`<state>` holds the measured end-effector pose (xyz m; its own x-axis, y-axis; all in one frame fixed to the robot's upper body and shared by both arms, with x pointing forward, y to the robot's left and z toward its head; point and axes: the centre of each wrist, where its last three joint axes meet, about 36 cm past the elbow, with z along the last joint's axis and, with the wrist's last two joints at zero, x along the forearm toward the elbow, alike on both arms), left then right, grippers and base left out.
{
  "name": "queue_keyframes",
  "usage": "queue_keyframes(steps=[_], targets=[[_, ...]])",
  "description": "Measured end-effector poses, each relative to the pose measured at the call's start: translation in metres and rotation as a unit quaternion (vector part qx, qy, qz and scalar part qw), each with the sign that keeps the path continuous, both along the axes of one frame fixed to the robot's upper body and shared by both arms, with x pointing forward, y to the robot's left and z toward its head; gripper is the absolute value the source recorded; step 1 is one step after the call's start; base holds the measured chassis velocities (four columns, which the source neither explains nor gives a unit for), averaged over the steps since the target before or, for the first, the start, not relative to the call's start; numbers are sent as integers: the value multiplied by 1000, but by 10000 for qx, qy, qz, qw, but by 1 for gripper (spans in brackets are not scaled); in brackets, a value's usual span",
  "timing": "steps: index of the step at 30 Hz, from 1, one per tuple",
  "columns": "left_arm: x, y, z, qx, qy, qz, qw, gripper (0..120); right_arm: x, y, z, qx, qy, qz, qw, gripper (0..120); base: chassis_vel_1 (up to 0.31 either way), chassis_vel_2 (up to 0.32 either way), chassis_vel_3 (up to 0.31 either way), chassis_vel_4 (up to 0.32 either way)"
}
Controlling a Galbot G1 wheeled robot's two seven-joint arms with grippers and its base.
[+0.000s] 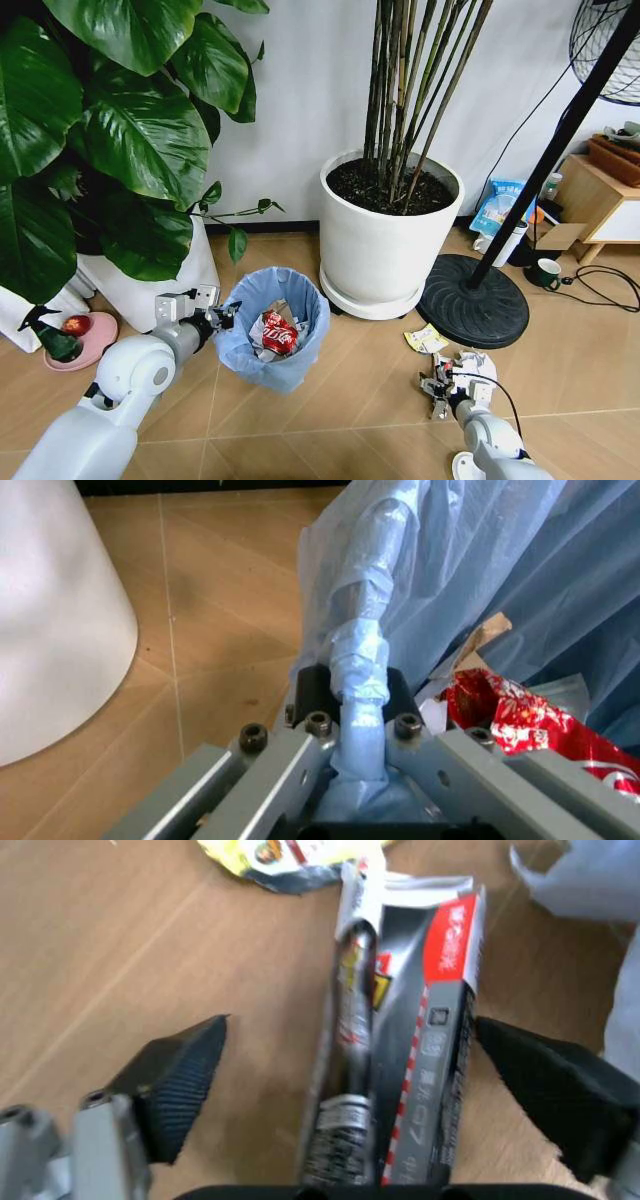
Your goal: Pick up the trash bin and place the garbage on the floor into it.
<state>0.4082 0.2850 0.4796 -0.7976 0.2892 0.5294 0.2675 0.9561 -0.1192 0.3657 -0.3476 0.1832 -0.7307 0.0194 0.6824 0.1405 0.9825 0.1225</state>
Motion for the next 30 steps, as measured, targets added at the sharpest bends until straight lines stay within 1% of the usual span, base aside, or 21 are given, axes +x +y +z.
queue_keyframes(steps=[1,2,5,6,9,10,13,14,17,18,19,20,21,22,23,24,25,26,30], targets=[[0,0,0,-1,-5,-2,10000,0,0,0,-2,-11,35,-13,10000,85,0,0,0,0],[0,0,0,-1,-5,-2,10000,0,0,0,-2,-11,35,-13,10000,85,0,0,0,0],[1,0,1,-1,-16,-9,10000,0,2,-1,-5,-31,52,-39,10000,68,0,0,0,0],[1,0,1,-1,-16,-9,10000,0,2,-1,-5,-31,52,-39,10000,68,0,0,0,0],[2,1,2,0,-25,-13,10000,0,3,1,-5,-25,38,-43,10000,55,0,0,0,0],[2,1,2,0,-25,-13,10000,0,3,1,-5,-25,38,-43,10000,55,0,0,0,0],[2,1,2,-10,-27,-25,10000,0,3,3,-6,-17,39,-43,10000,40,0,0,0,0],[2,1,2,-10,-27,-25,10000,0,3,3,-6,-17,39,-43,10000,40,0,0,0,0],[2,2,2,-21,-27,-31,10000,0,1,4,-7,-14,41,-27,10000,26,0,0,0,0],[2,2,2,-21,-27,-31,10000,0,1,4,-7,-14,41,-27,10000,26,0,0,0,0],[2,2,2,-26,-26,-33,10000,0,-1,5,-6,-7,35,-14,10000,20,0,0,0,0],[2,2,2,-28,-25,-35,10000,0,-2,6,-6,-3,28,-8,10000,16,0,0,0,0],[2,2,2,-29,-25,-37,10000,0,-2,6,-5,0,22,-3,10000,14,0,0,0,0],[2,2,2,-29,-25,-37,10000,0,-2,6,-5,0,22,-3,10000,14,0,0,0,0],[2,2,2,-32,-26,-40,10000,0,-3,7,-4,3,11,6,10000,7,0,0,0,0],[2,3,2,-33,-28,-40,10000,0,-4,7,-3,4,-8,17,10000,4,0,0,0,0],[3,3,2,-32,-32,-38,10000,0,-6,8,0,4,-32,34,10000,1,0,0,0,0],[3,3,2,-32,-32,-38,10000,0,-6,8,0,4,-32,34,10000,1,0,0,0,0],[2,4,3,-34,-41,-35,10000,0,-7,3,36,-29,-447,292,9986,0,0,0,0,0]])
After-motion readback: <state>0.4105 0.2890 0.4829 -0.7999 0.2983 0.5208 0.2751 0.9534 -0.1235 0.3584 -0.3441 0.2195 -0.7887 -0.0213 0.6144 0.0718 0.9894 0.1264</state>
